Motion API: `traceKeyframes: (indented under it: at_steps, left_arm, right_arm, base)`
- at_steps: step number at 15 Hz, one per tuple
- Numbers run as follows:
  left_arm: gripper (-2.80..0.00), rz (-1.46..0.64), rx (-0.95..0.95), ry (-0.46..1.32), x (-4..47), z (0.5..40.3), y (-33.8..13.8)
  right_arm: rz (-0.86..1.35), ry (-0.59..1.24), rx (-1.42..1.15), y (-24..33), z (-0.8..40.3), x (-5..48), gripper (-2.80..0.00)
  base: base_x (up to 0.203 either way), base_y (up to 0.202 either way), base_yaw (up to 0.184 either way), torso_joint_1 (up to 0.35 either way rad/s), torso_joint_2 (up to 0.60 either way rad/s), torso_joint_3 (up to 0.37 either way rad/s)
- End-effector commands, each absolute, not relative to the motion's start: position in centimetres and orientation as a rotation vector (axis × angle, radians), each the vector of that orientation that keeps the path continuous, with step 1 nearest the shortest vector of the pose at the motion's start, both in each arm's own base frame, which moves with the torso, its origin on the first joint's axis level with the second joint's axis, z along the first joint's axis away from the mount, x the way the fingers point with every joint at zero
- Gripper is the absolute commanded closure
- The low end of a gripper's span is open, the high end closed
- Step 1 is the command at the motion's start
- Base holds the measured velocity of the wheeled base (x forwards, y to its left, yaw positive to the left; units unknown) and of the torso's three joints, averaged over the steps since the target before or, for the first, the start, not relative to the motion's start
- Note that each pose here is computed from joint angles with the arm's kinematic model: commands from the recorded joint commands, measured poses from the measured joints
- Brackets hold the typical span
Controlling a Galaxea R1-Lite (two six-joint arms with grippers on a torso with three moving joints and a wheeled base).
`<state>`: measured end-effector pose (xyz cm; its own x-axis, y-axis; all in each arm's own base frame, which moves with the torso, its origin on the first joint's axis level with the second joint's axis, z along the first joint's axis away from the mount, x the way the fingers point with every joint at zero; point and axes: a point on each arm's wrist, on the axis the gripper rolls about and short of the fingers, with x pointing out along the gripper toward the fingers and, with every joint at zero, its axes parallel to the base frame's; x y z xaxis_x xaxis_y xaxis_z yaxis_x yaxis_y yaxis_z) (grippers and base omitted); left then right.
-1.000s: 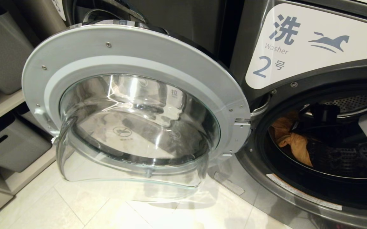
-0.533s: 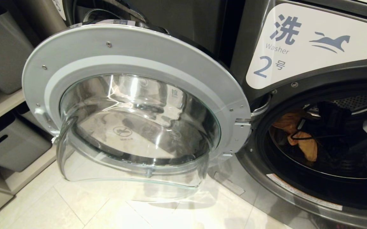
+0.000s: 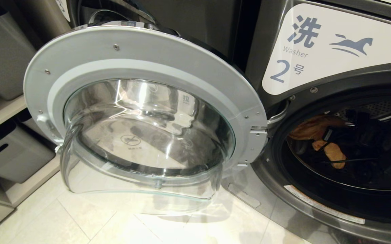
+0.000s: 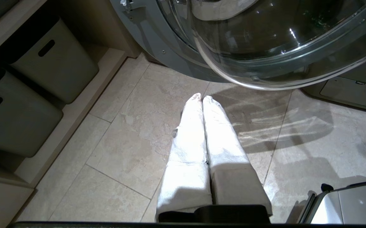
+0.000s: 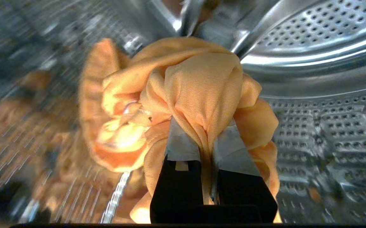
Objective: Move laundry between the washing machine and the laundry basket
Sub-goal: Pick a cloth and place it into the basket
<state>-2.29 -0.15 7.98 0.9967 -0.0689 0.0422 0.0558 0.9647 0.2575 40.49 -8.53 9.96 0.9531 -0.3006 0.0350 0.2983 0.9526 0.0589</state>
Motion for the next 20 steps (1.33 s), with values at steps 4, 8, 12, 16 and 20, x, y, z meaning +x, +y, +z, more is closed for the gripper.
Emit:
traceKeyframes:
  at_steps: [4,8,12,16,20]
  left_arm:
    - [0.0,-0.063,0.26,-0.05,-2.3,7.9,-0.1]
    - [0.0,-0.063,0.26,-0.05,-2.3,7.9,-0.1]
    - [0.0,-0.063,0.26,-0.05,-2.3,7.9,-0.1]
    - [0.0,-0.063,0.26,-0.051,-2.3,8.0,-0.1]
    - [0.0,-0.063,0.26,-0.05,-2.3,7.9,-0.1]
  right_arm:
    - [-0.2,-0.049,0.025,-7.0,13.5,34.6,0.0]
    - [-0.102,-0.001,-0.019,-5.1,13.9,30.1,0.0]
    - [-0.047,0.024,-0.051,-3.3,14.3,24.8,0.0]
    - [-0.035,-0.075,-0.068,-2.5,16.6,21.5,0.0]
    - [0.018,-0.191,-0.19,-1.7,18.4,16.8,0.0]
  base:
    - [0.0,0.0,0.0,0.0,0.0,0.0]
    - [0.0,0.0,0.0,0.0,0.0,0.0]
    - [0.0,0.0,0.0,0.0,0.0,0.0]
    - [0.0,0.0,0.0,0.0,0.0,0.0]
    - [0.0,0.0,0.0,0.0,0.0,0.0]
